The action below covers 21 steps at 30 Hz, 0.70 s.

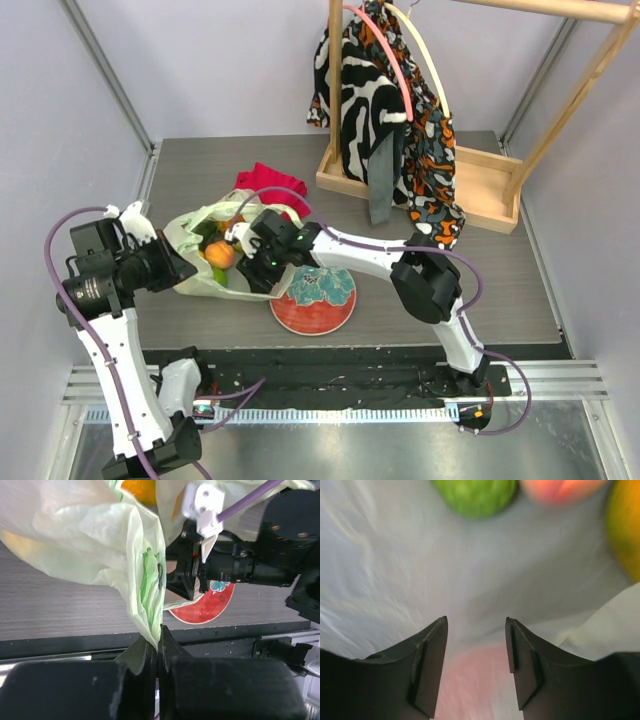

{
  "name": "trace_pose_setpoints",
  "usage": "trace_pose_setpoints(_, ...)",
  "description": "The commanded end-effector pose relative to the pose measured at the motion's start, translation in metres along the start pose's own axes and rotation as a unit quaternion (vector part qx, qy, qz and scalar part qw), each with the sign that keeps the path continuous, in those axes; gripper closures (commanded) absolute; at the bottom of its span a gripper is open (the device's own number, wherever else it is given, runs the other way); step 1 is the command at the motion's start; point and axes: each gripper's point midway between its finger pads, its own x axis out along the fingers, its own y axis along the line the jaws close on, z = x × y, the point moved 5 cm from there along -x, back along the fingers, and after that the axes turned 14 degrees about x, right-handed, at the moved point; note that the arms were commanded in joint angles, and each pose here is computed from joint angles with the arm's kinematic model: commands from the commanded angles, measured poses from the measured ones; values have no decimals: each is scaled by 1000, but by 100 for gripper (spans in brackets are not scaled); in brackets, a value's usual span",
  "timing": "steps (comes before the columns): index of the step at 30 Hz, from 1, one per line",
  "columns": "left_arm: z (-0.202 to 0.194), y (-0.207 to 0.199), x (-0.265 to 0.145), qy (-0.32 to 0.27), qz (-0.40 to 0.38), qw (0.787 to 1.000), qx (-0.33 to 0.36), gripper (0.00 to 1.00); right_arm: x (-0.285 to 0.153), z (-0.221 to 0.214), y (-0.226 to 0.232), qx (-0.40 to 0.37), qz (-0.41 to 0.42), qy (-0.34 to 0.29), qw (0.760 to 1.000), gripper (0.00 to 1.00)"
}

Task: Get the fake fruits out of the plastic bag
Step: Move the plastic bag to the center of the board, then take out the fake fruit from the plastic bag.

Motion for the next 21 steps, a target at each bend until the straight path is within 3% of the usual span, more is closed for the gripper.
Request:
trace_pose_setpoints(1, -46, -6, -7, 89, 6, 995, -35, 100, -18, 82, 19, -14, -35, -133, 990, 40)
trace_pose_setpoints(7, -42, -6, -2, 74, 1, 997, -16, 100, -12, 105, -2, -31, -144, -182, 972, 32)
trace_pose_setpoints(9, -45, -9, -2, 75, -13, 997, -10, 100, -15, 109, -10, -76, -169, -178, 966, 30)
trace_pose_setpoints(15, -48, -19, -6, 62, -44, 997, 5, 100, -19, 115, -41, -209, -217, -113, 947, 30)
trace_pose_setpoints(21, -50, -20, -6, 60, -52, 997, 8, 100, -6, 114, -61, -279, -222, -63, 932, 28)
